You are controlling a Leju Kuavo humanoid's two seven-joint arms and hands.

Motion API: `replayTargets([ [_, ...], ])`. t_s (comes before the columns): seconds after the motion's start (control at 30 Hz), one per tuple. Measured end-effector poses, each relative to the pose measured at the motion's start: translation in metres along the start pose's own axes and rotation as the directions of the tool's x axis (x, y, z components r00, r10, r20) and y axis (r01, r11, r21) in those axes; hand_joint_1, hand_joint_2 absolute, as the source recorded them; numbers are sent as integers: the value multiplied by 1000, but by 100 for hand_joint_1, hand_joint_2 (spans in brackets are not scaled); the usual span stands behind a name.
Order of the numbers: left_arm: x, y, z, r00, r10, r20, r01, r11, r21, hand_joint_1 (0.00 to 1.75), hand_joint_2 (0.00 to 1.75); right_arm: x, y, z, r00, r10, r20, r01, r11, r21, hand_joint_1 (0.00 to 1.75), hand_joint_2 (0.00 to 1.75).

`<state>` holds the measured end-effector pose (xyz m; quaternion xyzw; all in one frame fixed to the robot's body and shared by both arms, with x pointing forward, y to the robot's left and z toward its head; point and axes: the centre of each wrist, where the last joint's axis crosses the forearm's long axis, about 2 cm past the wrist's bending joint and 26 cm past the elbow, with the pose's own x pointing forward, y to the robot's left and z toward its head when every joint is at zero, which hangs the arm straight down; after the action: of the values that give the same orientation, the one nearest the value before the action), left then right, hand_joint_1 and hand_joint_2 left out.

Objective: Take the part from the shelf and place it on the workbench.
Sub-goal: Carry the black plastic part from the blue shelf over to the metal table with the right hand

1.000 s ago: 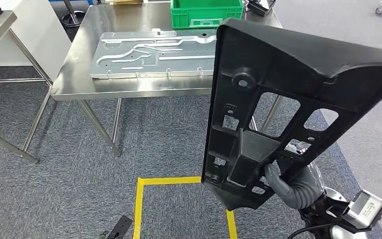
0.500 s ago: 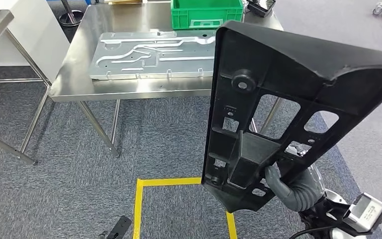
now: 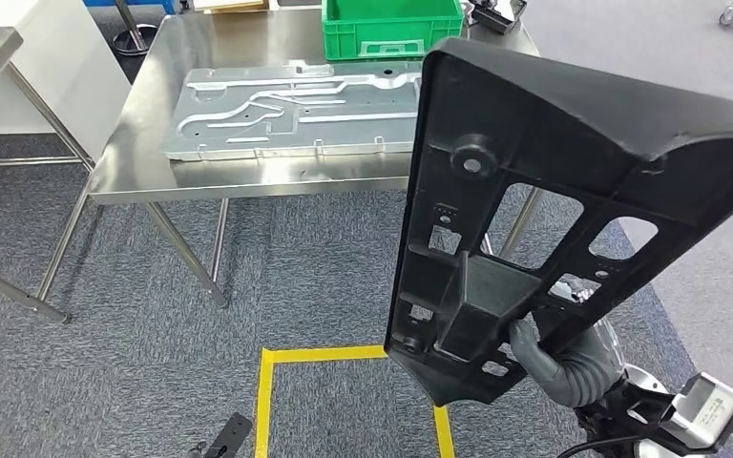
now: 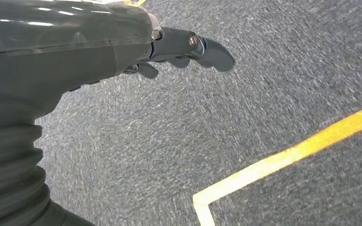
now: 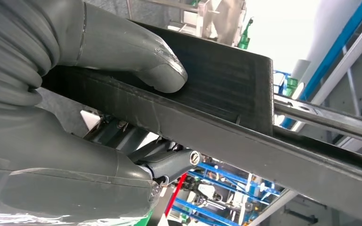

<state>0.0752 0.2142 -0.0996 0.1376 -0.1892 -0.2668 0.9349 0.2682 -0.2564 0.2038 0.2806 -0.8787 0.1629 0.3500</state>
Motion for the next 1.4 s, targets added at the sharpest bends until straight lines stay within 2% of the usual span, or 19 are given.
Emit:
replayTargets([
  [1.4,-3,0,0,1000,-4,0,4,1000,1,0,175,-1,-2,-2,1000,-3,3,3,1000,5,175,175],
])
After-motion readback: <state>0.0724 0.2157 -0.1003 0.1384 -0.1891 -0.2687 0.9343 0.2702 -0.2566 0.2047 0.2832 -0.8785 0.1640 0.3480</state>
